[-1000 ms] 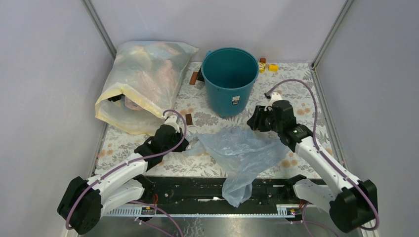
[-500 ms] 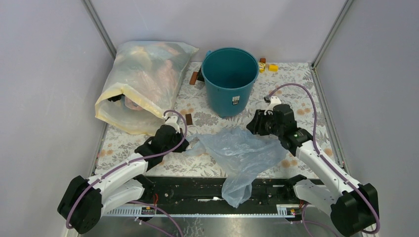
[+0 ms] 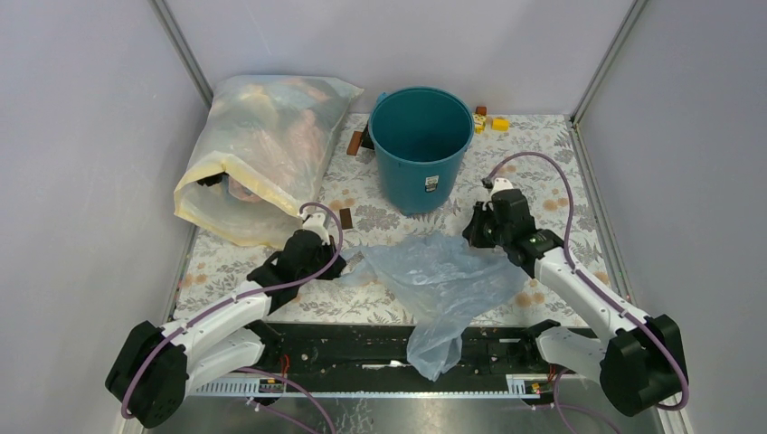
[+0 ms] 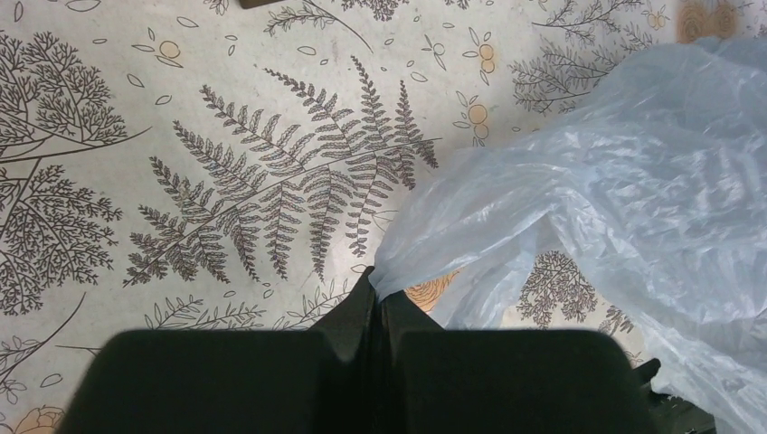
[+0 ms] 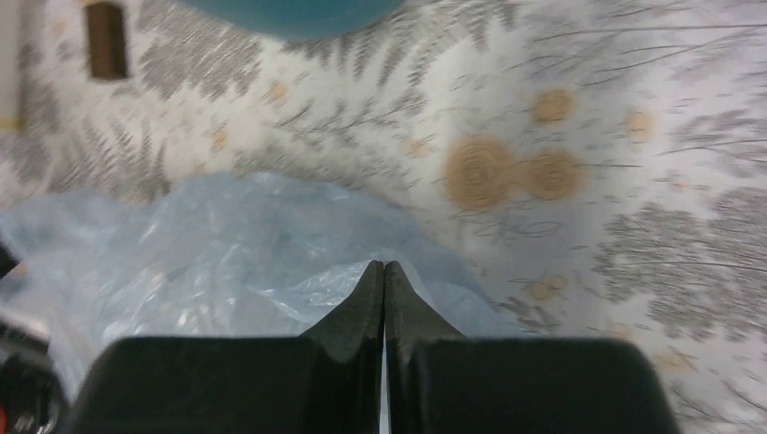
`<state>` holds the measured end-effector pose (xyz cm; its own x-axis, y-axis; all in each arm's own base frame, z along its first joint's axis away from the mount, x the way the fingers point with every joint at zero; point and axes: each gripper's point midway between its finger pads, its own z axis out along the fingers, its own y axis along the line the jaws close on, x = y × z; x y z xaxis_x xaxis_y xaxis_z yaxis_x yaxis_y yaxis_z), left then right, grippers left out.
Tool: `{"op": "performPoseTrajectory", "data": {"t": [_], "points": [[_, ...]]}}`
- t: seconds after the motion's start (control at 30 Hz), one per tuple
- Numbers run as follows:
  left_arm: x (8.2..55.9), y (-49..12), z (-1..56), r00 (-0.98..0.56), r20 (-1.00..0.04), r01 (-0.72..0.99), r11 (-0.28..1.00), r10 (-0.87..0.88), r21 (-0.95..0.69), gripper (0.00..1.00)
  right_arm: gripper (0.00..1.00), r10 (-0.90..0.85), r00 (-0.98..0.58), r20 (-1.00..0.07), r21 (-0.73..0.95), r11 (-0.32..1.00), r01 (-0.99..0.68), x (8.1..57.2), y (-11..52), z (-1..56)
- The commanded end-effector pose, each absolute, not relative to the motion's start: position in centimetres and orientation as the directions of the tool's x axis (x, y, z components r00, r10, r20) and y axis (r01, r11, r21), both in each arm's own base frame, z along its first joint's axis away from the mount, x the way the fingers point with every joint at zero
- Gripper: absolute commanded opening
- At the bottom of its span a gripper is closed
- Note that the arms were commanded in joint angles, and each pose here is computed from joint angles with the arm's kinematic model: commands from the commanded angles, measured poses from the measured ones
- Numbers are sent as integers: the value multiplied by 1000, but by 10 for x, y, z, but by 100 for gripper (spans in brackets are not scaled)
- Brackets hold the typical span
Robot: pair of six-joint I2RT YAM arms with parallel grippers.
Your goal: Put the trash bags into the trash bin
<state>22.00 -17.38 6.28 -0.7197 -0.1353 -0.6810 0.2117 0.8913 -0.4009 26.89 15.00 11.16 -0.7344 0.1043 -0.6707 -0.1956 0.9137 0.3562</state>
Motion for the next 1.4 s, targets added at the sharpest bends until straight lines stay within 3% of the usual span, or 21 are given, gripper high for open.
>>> {"op": "performPoseTrajectory", "data": {"t": [0.0,0.13,0.3,0.57,0.7,0.77,0.83,0.9,1.07,1.1,1.17,1.37], "points": [[229,-175,73,-679,-717,221,887,-159,-405,0,0,171,-591,-788,189,981,31,312,103,151],[230,-175,73,-672,-722,222,885,-165,-409,0,0,185,-498,-847,67,967,245,343,54,183],[229,-175,72,-672,-721,222,884,-167,-412,0,0,231,-467,-854,66,937,344,378,26,201],[229,-174,73,-671,-722,220,883,-172,-414,0,0,241,-480,-843,67,934,351,422,17,211],[230,-172,72,-667,-723,206,888,-180,-411,0,7,216,-456,-863,75,949,307,432,21,230],[231,-170,72,-663,-724,191,892,-190,-409,0,14,209,-440,-873,98,960,263,435,28,243],[232,-166,73,-656,-727,173,898,-202,-406,0,46,204,-446,-872,131,973,188,432,41,253],[232,-164,74,-649,-731,165,898,-213,-409,0,64,209,-463,-861,160,977,143,422,50,252],[231,-162,80,-623,-746,169,891,-235,-422,0,73,293,-494,-818,227,955,191,379,48,229],[230,-162,81,-621,-747,170,890,-236,-423,0,78,319,-490,-811,235,945,227,370,43,223],[230,-162,81,-620,-748,174,888,-236,-425,0,98,374,-478,-795,242,917,316,348,30,211],[230,-165,79,-631,-742,180,887,-228,-426,0,100,467,-434,-770,275,857,435,298,12,194]]}}
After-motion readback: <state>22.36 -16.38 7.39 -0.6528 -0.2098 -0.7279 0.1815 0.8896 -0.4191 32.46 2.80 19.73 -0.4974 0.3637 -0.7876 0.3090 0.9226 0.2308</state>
